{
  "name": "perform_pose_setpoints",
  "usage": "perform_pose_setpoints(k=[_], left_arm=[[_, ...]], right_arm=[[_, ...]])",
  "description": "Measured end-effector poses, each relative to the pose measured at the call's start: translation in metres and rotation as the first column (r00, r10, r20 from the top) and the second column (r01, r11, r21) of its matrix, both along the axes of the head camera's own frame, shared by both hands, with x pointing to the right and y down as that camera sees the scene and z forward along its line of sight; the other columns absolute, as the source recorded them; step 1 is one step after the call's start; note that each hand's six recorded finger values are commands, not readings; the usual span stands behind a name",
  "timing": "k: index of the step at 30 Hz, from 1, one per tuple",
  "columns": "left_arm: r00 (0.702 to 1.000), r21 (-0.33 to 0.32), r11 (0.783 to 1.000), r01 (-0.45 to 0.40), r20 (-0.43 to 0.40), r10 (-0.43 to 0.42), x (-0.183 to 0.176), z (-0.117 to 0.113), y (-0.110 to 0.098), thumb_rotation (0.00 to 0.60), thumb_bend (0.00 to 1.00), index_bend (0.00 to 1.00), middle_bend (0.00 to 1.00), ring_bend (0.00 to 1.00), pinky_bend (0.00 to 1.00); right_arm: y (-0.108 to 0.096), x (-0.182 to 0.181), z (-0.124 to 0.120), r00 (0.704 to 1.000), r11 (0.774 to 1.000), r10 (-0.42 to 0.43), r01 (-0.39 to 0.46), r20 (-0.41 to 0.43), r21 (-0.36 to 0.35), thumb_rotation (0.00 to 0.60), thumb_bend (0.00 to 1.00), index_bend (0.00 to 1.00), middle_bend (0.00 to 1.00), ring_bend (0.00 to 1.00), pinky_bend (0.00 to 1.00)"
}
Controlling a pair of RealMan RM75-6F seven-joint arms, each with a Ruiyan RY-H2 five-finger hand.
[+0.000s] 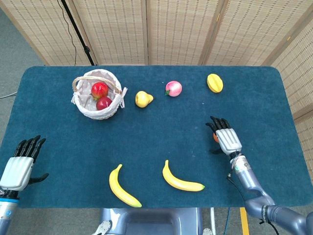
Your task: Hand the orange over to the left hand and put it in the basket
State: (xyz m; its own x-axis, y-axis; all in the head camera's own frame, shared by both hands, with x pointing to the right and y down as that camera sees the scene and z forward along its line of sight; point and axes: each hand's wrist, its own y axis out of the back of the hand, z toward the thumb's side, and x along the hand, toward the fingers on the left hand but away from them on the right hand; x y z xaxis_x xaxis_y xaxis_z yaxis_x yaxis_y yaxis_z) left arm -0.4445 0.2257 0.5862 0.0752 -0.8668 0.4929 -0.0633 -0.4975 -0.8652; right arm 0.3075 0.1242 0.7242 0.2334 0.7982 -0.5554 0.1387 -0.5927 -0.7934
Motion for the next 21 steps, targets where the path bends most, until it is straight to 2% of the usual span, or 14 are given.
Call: perform_pose_setpoints(k=[4,10,13,15,18,21], left_arm=[[1.000,-0.002,1.000,-0.006,-0.006,0.006,0.002,0.000,0.001,0.600,0.00,0.00,0.00,0.00,0.01],[1.000,-0.001,1.000,-0.009,-0.013,0.009,0.003,-0.003,0.002,0.600,0.00,0.00,0.00,0.00,0.01],[1.000,-0.003,1.000,-0.010,-0.016,0.010,0.004,-0.004,0.002,0.600,0.00,0.00,0.00,0.00,0.01],[1.000,-0.005,1.000,-0.011,-0.018,0.011,0.004,-0.004,0.002,0.600,0.00,0.00,0.00,0.00,0.01],[1.000,-0.007,1.000,-0.015,-0.021,0.015,0.005,-0.004,0.003,0.600,0.00,0.00,0.00,0.00,0.01],[1.000,-0.008,1.000,-0.018,-0.024,0.018,0.007,-0.005,0.003,0.600,0.00,0.00,0.00,0.00,0.01]], right_arm=[[-0.005,0.005,0.004,1.000,1.000,0.017,-0.017,0.002,0.004,0.600,0.00,0.24,0.08,0.02,0.01],[-0.006,0.012,0.009,1.000,1.000,0.023,-0.023,0.002,0.005,0.600,0.00,0.34,0.17,0.12,0.11],[-0.006,0.017,0.011,1.000,1.000,0.028,-0.028,-0.002,0.006,0.600,0.00,0.42,0.25,0.22,0.22],[-0.007,0.021,0.012,0.999,0.999,0.033,-0.033,-0.005,0.012,0.600,0.03,0.52,0.36,0.35,0.38],[-0.009,0.026,0.013,0.999,0.999,0.040,-0.040,-0.010,0.026,0.600,0.16,0.66,0.51,0.53,0.61],[-0.009,0.031,0.014,0.999,0.998,0.045,-0.044,-0.020,0.037,0.600,0.25,0.71,0.59,0.61,0.70]])
